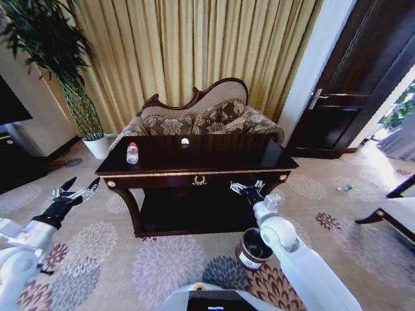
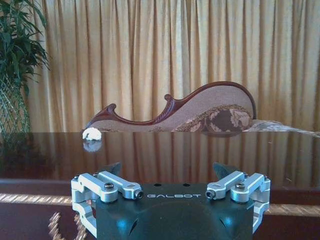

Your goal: Move to the front of the table and place the trash on the table into the trash bin.

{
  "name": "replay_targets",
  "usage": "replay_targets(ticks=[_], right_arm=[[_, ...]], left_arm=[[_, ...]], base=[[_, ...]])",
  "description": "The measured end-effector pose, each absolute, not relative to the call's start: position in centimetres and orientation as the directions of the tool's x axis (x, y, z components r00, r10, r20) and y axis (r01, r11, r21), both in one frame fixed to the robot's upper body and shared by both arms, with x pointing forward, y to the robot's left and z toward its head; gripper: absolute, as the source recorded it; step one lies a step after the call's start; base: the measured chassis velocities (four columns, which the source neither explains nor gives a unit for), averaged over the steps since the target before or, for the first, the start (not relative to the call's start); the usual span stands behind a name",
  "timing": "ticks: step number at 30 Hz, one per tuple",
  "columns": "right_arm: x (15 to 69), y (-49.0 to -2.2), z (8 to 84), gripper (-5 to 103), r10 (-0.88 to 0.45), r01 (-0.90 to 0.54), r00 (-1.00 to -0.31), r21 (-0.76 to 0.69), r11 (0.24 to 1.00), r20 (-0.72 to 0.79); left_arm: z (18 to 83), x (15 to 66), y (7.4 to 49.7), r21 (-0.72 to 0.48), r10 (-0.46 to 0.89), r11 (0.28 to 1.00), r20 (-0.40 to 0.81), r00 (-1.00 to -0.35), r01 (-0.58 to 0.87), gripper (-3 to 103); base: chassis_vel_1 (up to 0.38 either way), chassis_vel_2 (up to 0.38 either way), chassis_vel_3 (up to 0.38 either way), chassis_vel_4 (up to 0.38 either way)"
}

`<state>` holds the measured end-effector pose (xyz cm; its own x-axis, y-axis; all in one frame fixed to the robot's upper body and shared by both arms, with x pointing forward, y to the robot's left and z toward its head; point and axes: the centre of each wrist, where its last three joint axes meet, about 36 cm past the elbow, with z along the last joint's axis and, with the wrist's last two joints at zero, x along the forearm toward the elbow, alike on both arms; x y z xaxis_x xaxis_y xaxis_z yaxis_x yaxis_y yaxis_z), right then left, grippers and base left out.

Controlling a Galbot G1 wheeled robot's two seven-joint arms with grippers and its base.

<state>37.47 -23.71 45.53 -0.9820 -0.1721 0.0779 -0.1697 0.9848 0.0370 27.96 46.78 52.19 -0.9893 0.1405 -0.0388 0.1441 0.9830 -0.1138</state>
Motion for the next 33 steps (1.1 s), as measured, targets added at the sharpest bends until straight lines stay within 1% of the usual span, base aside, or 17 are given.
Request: replay_targets(ticks=[9, 26, 33], right_arm=[[37.7, -23.3, 45.8, 100, -0.199, -0.197, -0.977, 0.039, 0.98, 0.078], [37.3, -22.5, 46.7, 100, -0.244, -0.243, -0.969, 0.021, 0.97, 0.046], [38.9, -22.7, 49.6, 100, -0.344, -0.345, -0.937, -0.004, 0.939, 0.056]], left_arm=[[52.2, 27.6, 46.9, -0.114, 0.13, 0.985, -0.038, -0.991, 0.133, 100], [52.6, 27.3, 46.1, -0.115, 0.114, 0.986, -0.048, -0.992, 0.119, 100], [52.2, 26.9, 45.9, -0.13, 0.103, 0.986, -0.043, -0.994, 0.108, 100]], base=[[-0.153, 0.16, 0.145, -0.151], [-0.059, 0.076, 0.07, -0.075], [-0.028, 0.031, 0.019, -0.03]])
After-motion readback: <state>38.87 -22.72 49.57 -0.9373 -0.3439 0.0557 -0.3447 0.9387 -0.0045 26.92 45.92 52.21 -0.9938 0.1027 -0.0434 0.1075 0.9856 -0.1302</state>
